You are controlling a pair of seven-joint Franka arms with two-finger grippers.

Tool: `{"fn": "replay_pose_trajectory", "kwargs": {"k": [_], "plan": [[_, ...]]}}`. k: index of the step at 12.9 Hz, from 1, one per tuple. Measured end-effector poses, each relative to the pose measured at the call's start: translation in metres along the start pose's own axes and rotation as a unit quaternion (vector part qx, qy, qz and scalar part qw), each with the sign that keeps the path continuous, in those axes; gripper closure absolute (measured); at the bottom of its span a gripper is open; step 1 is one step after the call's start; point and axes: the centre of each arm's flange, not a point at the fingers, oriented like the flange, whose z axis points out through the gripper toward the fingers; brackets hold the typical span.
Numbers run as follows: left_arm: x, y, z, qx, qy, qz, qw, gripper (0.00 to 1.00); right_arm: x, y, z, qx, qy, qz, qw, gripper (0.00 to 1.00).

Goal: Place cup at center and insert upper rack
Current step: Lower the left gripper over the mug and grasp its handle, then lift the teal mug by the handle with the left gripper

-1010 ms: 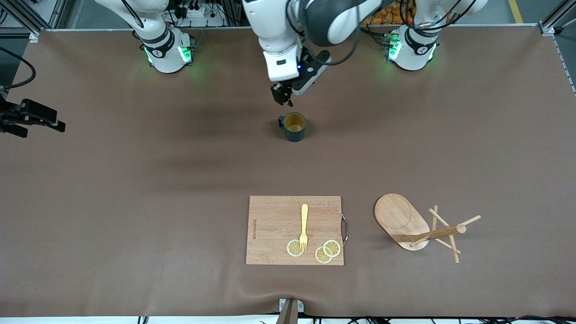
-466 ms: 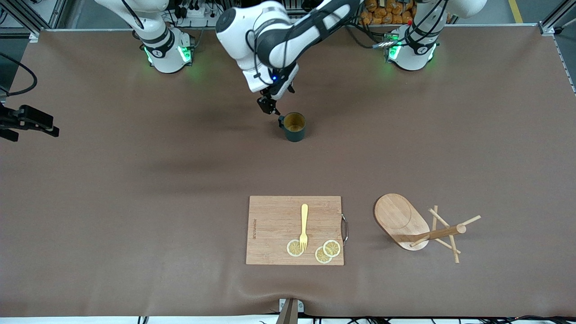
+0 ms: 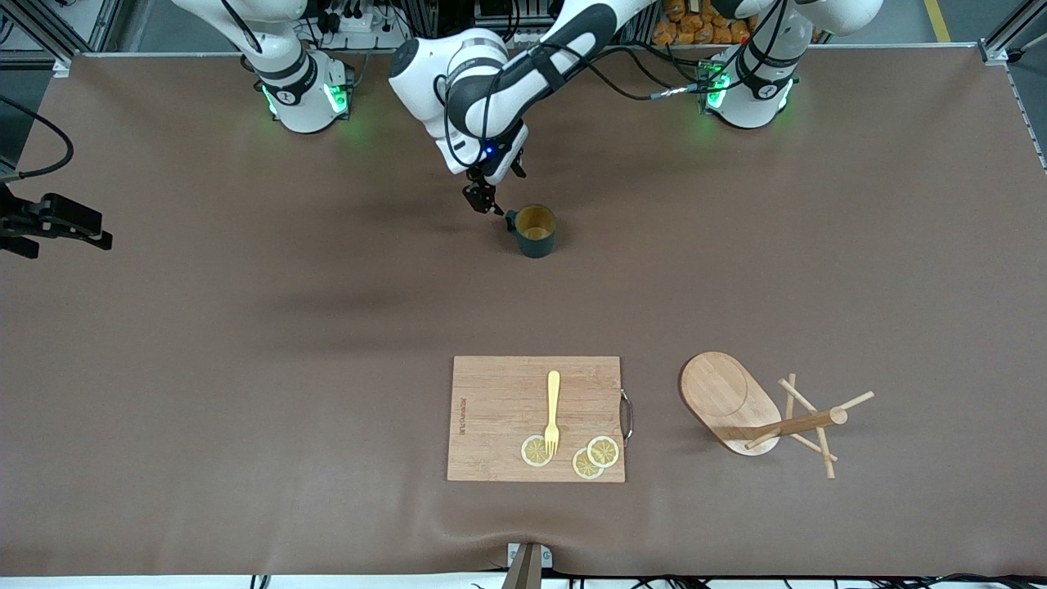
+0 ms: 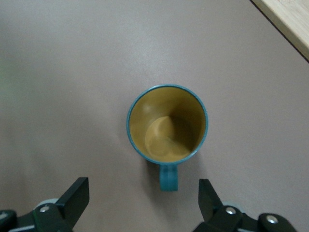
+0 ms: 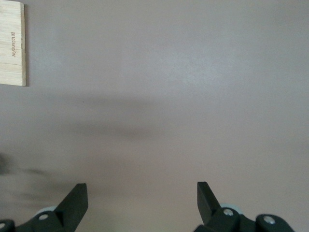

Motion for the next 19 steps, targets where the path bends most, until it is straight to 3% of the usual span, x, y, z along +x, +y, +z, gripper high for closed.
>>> {"fn": "replay_pose_trajectory", "kwargs": {"k": [2, 5, 9, 15, 17, 18, 19], "plan": [[-0.008, 0.003, 0.010, -0.013, 0.007, -0.007, 1.000, 0.00, -0.001, -0.001, -0.003, 0.000, 0.000, -0.001, 1.000, 0.00], [-0.005, 0.017, 0.007, -0.036, -0.009, -0.025, 0.999, 0.02, -0.007, -0.006, -0.015, 0.001, -0.007, -0.004, 1.000, 0.00], [-0.005, 0.021, 0.015, -0.034, -0.006, -0.028, 0.999, 0.03, -0.009, -0.015, -0.018, 0.001, -0.011, -0.012, 1.000, 0.00], [-0.014, 0.020, 0.040, -0.019, 0.002, -0.053, 0.998, 0.16, -0.007, -0.026, -0.020, -0.007, -0.010, -0.017, 1.000, 0.00], [-0.012, 0.022, 0.041, -0.015, -0.001, -0.060, 0.998, 0.23, -0.008, -0.026, -0.021, -0.015, -0.010, -0.013, 1.000, 0.00], [-0.010, 0.024, 0.041, -0.012, -0.003, -0.063, 0.998, 0.31, -0.007, -0.027, -0.021, -0.016, -0.010, -0.013, 1.000, 0.00], [-0.008, 0.026, 0.042, -0.010, -0.005, -0.067, 0.998, 0.32, -0.007, -0.028, -0.021, -0.016, -0.010, -0.013, 1.000, 0.00]]}}
